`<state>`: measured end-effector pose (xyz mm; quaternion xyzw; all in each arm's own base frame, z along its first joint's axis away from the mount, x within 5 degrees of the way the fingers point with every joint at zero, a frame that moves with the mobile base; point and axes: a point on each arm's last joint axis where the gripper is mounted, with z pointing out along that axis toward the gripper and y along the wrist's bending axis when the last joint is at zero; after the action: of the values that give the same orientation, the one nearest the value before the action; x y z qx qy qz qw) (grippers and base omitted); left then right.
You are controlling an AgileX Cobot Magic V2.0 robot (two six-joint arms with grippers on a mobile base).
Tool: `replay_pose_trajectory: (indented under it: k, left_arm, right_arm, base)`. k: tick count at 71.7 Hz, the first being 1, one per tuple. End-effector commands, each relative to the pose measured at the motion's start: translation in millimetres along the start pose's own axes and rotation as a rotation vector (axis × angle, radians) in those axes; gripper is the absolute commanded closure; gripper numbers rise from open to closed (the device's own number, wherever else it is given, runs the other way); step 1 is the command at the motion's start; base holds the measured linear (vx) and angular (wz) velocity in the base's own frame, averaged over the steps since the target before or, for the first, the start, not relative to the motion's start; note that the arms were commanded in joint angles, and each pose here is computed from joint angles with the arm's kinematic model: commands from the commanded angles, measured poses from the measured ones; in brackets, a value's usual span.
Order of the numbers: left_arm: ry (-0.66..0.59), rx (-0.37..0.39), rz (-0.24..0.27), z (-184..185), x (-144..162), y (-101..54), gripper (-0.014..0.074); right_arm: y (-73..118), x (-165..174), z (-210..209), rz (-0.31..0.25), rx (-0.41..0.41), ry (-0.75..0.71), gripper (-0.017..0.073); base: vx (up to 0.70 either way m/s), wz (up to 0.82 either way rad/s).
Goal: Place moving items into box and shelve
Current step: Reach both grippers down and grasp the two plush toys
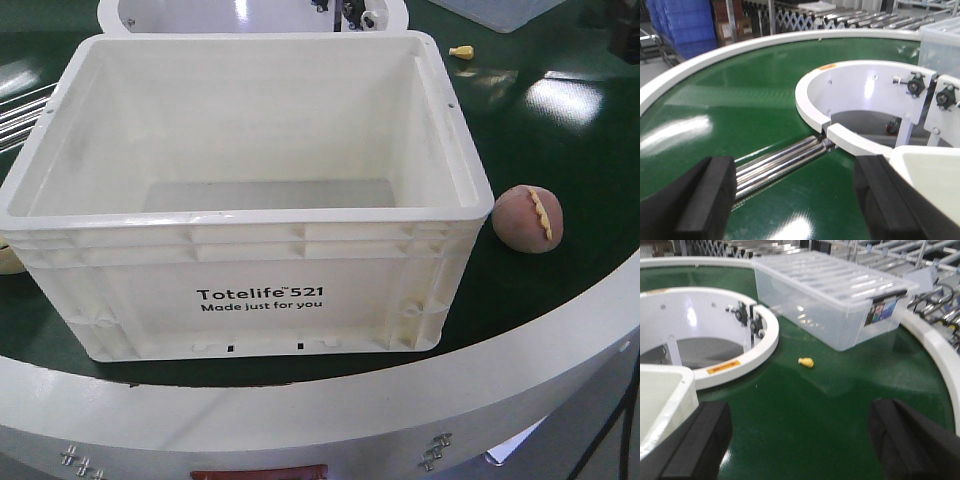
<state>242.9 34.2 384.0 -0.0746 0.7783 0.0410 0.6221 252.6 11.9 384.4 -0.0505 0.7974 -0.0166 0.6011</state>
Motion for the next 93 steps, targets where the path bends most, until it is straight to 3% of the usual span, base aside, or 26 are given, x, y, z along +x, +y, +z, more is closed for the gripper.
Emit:
replay_pose_trajectory:
  k: [1, 11, 28, 74, 84, 93]
  left_arm:
    - [-0.060, 0.012, -0.009, 8.2, -11.0, -1.5, 0.0006]
    - [0.043, 0.003, -0.002, 32.5, 6.9, -1.2, 0.0006]
    - [0.108, 0.003, 0.007, 55.4, 23.3, -1.5, 0.0006]
    - [0.094, 0.009, 0.007, 59.2, 23.9, -2.1, 0.0006]
    - [0.095, 0.008, 0.007, 59.2, 24.0, -2.0, 0.0006]
    - [0.095, 0.008, 0.007, 59.2, 24.0, -2.0, 0.0006]
  right_arm:
    - [-0.4, -12.7, 8.2, 0.004, 0.001, -0.078, -0.0032]
    - [1.9, 9.4, 41.4, 0.004, -0.008, 0.047, -0.0032]
    - [5.9, 49.3, 86.1, 0.018, -0.019, 0.243, -0.0032]
    - [13.5, 125.0, 135.9, 0.042, -0.040, 0.599, -0.0031]
    - [14.4, 133.7, 138.1, 0.047, -0.042, 0.653, 0.0015]
    - [14.9, 141.1, 140.5, 0.044, -0.044, 0.692, 0.0146]
  base:
    - [0.00, 0.00]
    - [0.00, 0.00]
    - [0.00, 0.00]
    - [0.00, 0.00]
    - [0.00, 0.00]
    - [0.00, 0.00]
